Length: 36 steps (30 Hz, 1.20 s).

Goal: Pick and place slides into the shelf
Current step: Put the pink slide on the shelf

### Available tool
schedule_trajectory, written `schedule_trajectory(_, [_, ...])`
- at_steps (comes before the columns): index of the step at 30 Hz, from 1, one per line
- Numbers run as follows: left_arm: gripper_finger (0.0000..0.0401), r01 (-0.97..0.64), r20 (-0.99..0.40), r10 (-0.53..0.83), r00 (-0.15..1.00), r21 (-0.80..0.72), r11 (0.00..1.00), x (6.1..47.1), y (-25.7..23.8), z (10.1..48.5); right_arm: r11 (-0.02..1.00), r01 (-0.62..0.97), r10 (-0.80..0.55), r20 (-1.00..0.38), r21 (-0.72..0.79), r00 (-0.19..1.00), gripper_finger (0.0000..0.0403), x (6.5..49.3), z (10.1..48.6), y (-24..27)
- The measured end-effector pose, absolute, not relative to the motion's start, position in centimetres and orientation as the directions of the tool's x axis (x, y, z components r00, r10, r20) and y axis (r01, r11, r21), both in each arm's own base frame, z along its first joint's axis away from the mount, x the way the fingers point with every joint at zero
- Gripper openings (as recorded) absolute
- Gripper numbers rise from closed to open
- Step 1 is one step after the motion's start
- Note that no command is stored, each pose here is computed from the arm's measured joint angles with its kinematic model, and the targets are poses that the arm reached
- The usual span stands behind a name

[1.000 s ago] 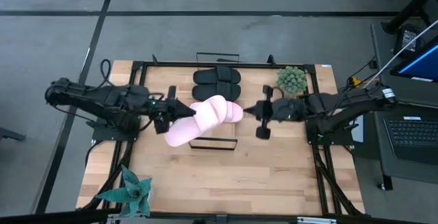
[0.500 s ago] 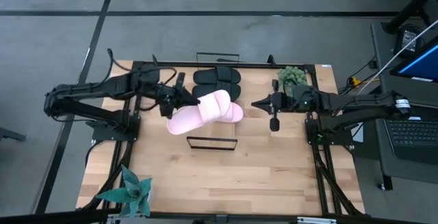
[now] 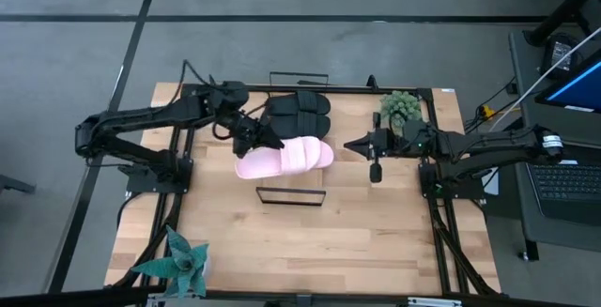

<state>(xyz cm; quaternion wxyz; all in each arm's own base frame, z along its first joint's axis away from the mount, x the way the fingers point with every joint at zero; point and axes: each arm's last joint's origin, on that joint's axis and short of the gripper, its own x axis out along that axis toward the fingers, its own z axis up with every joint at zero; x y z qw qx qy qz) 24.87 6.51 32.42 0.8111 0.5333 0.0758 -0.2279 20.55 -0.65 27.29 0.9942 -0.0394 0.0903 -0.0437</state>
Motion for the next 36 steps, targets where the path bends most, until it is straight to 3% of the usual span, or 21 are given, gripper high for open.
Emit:
schedule_trajectory(10, [0.0, 0.501, -0.374, -0.418, 0.828, 0.828, 0.251, 26.1, 6.8, 30.9, 0.995, 0.027, -0.042, -0.172, -0.092, 0.984, 0.0004, 20.6, 27.3, 0.4])
schedule_trajectory(19, [0.0, 0.516, -0.405, -0.393, 0.826, 0.824, 0.235, 27.3, 8.5, 29.1, 0.995, -0.021, 0.005, -0.169, -0.096, 0.986, 0.0003, 20.5, 27.3, 1.4])
schedule_trajectory(26, [0.0, 0.531, -0.367, -0.486, 0.793, 0.807, 0.259, 27.5, 9.3, 28.4, 0.995, -0.036, 0.019, -0.172, -0.097, 0.985, 0.0008, 20.6, 27.3, 1.8])
schedule_trajectory(36, [0.0, 0.581, -0.399, -0.495, 0.772, 0.76, 0.291, 28.6, 9.6, 26.7, 0.994, -0.04, 0.018, -0.205, -0.103, 0.979, 0.0009, 21.2, 26.6, 1.8])
